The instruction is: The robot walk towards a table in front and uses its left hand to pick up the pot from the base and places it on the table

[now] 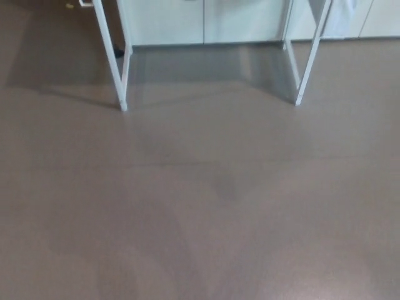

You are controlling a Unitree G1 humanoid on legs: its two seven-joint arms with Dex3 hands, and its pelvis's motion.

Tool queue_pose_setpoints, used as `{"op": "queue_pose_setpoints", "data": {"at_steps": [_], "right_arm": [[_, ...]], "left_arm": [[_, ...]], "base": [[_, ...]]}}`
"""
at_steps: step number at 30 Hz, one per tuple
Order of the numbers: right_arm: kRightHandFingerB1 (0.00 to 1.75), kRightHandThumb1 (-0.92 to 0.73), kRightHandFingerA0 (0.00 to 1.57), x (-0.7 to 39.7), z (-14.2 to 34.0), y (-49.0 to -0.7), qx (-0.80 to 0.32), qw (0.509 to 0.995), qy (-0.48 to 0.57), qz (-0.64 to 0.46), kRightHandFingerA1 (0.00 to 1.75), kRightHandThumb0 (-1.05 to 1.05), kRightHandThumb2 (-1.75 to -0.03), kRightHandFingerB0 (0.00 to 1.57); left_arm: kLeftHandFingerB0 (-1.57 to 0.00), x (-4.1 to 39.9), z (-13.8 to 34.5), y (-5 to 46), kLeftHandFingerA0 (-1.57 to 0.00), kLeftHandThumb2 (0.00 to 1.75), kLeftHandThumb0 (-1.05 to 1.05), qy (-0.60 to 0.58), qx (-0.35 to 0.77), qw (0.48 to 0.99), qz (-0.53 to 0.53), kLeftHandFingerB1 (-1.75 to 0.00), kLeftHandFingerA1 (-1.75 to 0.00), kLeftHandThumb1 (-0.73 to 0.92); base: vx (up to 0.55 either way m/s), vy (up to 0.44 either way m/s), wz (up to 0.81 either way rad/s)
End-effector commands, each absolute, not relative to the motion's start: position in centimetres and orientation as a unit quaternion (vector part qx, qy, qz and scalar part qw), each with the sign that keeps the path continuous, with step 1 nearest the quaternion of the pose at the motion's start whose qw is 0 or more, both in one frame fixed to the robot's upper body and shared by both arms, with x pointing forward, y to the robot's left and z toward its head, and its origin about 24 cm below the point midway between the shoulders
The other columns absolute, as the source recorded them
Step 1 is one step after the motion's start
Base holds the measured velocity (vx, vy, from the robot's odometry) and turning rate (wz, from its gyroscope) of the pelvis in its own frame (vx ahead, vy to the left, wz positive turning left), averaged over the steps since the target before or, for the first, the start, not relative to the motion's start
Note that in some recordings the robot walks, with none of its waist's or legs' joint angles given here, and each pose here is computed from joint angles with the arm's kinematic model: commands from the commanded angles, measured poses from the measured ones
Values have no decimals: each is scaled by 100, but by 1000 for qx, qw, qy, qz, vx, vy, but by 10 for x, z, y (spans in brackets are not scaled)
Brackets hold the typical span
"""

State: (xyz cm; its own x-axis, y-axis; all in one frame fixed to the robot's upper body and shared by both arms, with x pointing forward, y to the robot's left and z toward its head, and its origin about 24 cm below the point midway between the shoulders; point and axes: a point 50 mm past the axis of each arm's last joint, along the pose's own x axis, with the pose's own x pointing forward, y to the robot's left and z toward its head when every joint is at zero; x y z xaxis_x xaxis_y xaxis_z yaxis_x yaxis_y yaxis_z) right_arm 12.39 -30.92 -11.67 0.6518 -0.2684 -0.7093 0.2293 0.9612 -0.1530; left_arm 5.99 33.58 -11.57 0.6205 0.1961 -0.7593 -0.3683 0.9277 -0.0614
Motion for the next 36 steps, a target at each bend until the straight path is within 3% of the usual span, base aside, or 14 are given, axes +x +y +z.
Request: {"op": "queue_pose_setpoints", "data": {"at_steps": [1,16,17,18,19,25,28,29,30,36], "right_arm": [[41,-50,36,129,-115,-309,-29,912,389,-128,43,-28,-54,36],[40,-51,34,136,-112,-309,-27,914,387,-119,41,-25,-55,35],[40,-51,35,137,-113,-310,-27,913,390,-121,41,-25,-55,35],[40,-51,35,137,-113,-310,-27,912,391,-121,41,-25,-55,35],[39,-51,36,140,-112,-310,-35,912,391,-119,41,-27,-55,36],[41,-50,37,130,-115,-309,-36,911,395,-113,43,-28,-55,37],[40,-52,36,129,-116,-307,-40,909,401,-109,42,-26,-55,35],[40,-52,36,129,-116,-307,-41,909,401,-109,42,-26,-55,34],[41,-51,37,129,-116,-307,-42,909,401,-109,43,-27,-55,35],[41,-51,39,129,-117,-306,-41,910,398,-111,44,-28,-55,36]], "left_arm": [[-10,64,-109,345,-36,85,-17,384,-105,902,166,-46,-58,39],[-11,75,-107,343,-31,84,-19,377,-84,909,158,-46,-56,38],[-25,76,-107,344,-40,56,-23,378,-85,908,161,-31,-38,53],[-25,77,-107,344,-40,56,-23,379,-86,907,162,-31,-38,53],[-13,80,-106,345,-31,83,-19,377,-81,909,158,-46,-55,37],[-11,71,-106,345,-38,85,-19,383,-67,908,155,-46,-58,38],[-11,66,-107,346,-33,83,-21,391,-70,903,162,-46,-56,37],[-24,66,-107,346,-43,55,-26,390,-70,904,161,-30,-38,52],[-11,66,-107,346,-36,85,-20,389,-68,905,160,-46,-57,38],[-10,67,-107,347,-33,84,-21,393,-67,903,160,-45,-57,38]], "base": [[329,299,-28],[288,8,16],[272,-183,29],[232,-134,-10],[181,-92,2],[284,12,-14],[324,131,-16],[318,357,8],[314,334,-71],[277,175,5]]}}
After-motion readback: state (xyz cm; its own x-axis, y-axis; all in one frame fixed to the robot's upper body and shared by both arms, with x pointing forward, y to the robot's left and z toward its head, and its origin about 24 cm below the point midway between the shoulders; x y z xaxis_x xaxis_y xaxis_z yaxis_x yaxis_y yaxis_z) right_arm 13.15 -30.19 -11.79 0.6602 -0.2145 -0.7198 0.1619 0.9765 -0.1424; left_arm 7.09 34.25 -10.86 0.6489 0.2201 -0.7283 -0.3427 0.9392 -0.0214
